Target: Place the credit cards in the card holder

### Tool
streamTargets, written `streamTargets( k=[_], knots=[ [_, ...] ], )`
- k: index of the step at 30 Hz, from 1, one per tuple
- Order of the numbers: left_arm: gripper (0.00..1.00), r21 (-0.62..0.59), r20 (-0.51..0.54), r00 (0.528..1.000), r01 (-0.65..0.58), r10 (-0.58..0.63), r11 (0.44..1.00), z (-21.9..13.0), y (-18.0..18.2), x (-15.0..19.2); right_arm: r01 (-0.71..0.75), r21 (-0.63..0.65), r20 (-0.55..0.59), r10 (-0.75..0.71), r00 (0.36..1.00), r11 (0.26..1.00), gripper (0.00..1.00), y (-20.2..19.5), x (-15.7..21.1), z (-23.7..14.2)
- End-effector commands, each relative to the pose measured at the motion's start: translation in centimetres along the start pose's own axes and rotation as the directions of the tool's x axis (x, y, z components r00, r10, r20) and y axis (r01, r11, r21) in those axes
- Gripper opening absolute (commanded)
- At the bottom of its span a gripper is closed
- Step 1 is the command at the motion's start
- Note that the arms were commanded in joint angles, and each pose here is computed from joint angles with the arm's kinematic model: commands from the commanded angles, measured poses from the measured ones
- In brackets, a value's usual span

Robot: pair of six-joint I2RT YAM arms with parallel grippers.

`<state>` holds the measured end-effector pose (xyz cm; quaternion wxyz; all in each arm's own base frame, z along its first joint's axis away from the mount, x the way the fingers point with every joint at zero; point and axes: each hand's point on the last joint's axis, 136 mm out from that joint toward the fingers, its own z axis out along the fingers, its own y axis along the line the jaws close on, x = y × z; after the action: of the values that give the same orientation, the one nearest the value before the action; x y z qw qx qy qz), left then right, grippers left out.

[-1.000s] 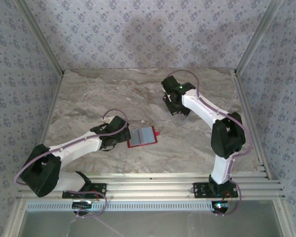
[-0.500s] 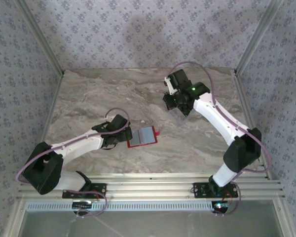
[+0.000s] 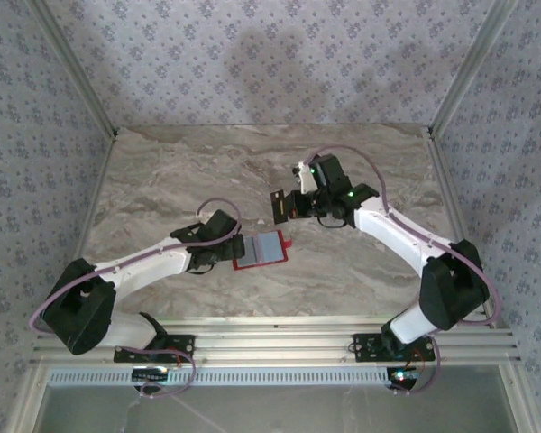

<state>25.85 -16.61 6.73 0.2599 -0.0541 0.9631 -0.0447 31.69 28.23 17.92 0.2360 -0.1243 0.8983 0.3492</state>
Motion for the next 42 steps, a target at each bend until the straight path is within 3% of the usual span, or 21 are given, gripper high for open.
streamTargets(
  k=[1,9,26,42],
  knots=[
    [1.00,-0.014,-0.017,0.999,-0.041,0.041,0.999,-0.2,-0.4,0.4,-0.065,-0.131,0.036,0.071,0.997,0.989,0.00,1.8,0.0,1.2],
    [1.00,-0.014,-0.031,0.996,-0.085,0.085,0.996,0.4,-1.4,1.3,-0.098,-0.117,0.033,0.102,0.994,0.988,0.00,0.0,2.1,2.2],
    [1.00,-0.063,-0.037,0.991,-0.134,0.132,0.989,2.0,-2.6,1.7,-0.215,-0.132,0.026,0.220,0.975,0.968,0.00,-2.9,3.0,2.3],
    [1.00,-0.167,-0.014,0.996,-0.092,0.091,0.982,2.3,-0.3,1.8,-0.201,-0.181,-0.115,0.182,0.976,0.963,0.00,-1.8,6.8,6.1]
  ],
)
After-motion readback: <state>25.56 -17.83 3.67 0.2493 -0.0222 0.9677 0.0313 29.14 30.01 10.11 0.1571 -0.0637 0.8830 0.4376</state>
